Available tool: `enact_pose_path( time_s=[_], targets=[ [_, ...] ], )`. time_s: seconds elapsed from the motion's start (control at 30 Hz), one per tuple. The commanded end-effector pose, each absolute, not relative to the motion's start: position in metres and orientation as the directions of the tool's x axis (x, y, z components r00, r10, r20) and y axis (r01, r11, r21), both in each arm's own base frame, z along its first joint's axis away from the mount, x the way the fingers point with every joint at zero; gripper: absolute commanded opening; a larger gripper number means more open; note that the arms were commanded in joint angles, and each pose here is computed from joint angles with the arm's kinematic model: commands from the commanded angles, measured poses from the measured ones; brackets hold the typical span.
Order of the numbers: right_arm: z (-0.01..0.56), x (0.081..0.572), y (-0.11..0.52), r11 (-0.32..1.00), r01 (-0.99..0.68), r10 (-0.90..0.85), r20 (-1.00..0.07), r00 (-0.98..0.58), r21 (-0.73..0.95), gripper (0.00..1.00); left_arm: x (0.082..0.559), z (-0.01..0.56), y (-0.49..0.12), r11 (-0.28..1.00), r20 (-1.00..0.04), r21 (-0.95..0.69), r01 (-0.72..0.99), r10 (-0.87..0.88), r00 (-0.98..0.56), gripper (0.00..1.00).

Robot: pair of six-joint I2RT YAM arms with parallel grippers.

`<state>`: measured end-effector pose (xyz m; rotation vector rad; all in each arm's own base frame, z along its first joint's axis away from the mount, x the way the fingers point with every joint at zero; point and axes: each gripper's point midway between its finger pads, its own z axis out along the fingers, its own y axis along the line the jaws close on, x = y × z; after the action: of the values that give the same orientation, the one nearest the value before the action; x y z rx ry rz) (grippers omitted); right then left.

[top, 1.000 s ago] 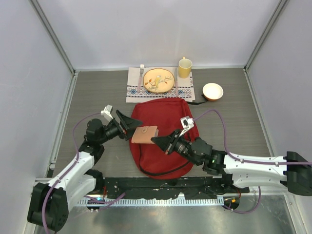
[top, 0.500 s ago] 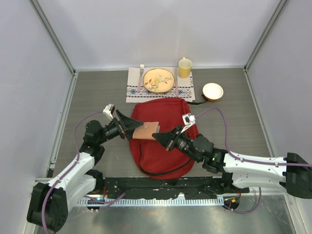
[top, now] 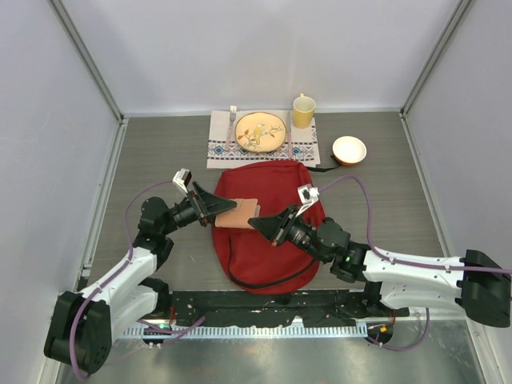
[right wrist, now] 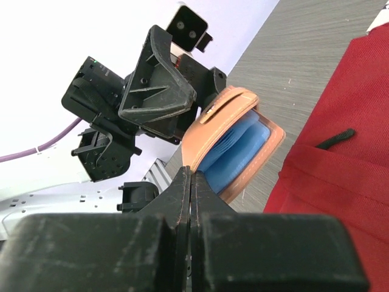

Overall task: Pack the student bag
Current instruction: Adjust the personal item.

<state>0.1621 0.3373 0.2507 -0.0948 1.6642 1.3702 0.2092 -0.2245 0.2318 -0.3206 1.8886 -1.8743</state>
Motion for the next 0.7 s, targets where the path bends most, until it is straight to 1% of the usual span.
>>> enact_pose_path(
  time_s=[0.0, 0.03, 0.07, 0.1, 0.2, 0.3, 0.4, 0.43, 0.47, 0.5, 0.53, 0.57, 0.67],
  targets=[
    [0.264, 0.161, 0.330, 0.320, -0.586, 0.529, -0.653, -0.541, 0.744, 0.01, 0.211, 0.243, -0.225, 0.026, -0.192, -0.978, 0.205, -0.477, -0.858, 0.55],
    [0.263, 0.160, 0.329, 0.320, -0.584, 0.531, -0.652, -0.541, 0.746, 0.01, 0.212, 0.242, -0.226, 0.028, -0.191, -0.979, 0.202, -0.477, -0.858, 0.46],
    [0.262, 0.161, 0.327, 0.326, -0.578, 0.536, -0.650, -0.539, 0.748, 0.01, 0.212, 0.241, -0.226, 0.028, -0.189, -0.980, 0.199, -0.475, -0.859, 0.42],
    [0.257, 0.162, 0.326, 0.337, -0.571, 0.531, -0.652, -0.542, 0.749, 0.01, 0.212, 0.241, -0.226, 0.029, -0.190, -0.979, 0.201, -0.476, -0.858, 0.36],
    [0.254, 0.164, 0.324, 0.349, -0.561, 0.532, -0.651, -0.541, 0.751, 0.01, 0.213, 0.240, -0.226, 0.032, -0.191, -0.979, 0.200, -0.476, -0.858, 0.27],
    [0.251, 0.165, 0.322, 0.360, -0.550, 0.536, -0.649, -0.539, 0.754, 0.05, 0.213, 0.240, -0.226, 0.035, -0.193, -0.979, 0.201, -0.480, -0.856, 0.19],
    [0.250, 0.168, 0.318, 0.379, -0.532, 0.542, -0.647, -0.536, 0.758, 0.33, 0.215, 0.239, -0.225, 0.045, -0.197, -0.979, 0.201, -0.490, -0.850, 0.16],
    [0.251, 0.169, 0.315, 0.385, -0.524, 0.548, -0.645, -0.533, 0.760, 0.50, 0.217, 0.238, -0.224, 0.051, -0.198, -0.979, 0.199, -0.499, -0.844, 0.15],
    [0.250, 0.169, 0.311, 0.400, -0.512, 0.547, -0.646, -0.532, 0.760, 0.56, 0.218, 0.235, -0.224, 0.065, -0.202, -0.978, 0.196, -0.504, -0.840, 0.15],
    [0.248, 0.172, 0.306, 0.418, -0.496, 0.557, -0.646, -0.522, 0.761, 0.61, 0.218, 0.236, -0.223, 0.070, -0.210, -0.977, 0.203, -0.507, -0.836, 0.14],
    [0.247, 0.174, 0.302, 0.433, -0.485, 0.561, -0.648, -0.515, 0.760, 0.68, 0.219, 0.237, -0.223, 0.076, -0.217, -0.975, 0.208, -0.510, -0.832, 0.14],
    [0.239, 0.175, 0.298, 0.465, -0.458, 0.550, -0.652, -0.522, 0.758, 0.70, 0.220, 0.233, -0.223, 0.095, -0.225, -0.974, 0.205, -0.509, -0.831, 0.14],
    [0.235, 0.178, 0.283, 0.503, -0.419, 0.561, -0.654, -0.507, 0.756, 0.76, 0.219, 0.239, -0.223, 0.106, -0.253, -0.967, 0.232, -0.501, -0.828, 0.14]
  ],
)
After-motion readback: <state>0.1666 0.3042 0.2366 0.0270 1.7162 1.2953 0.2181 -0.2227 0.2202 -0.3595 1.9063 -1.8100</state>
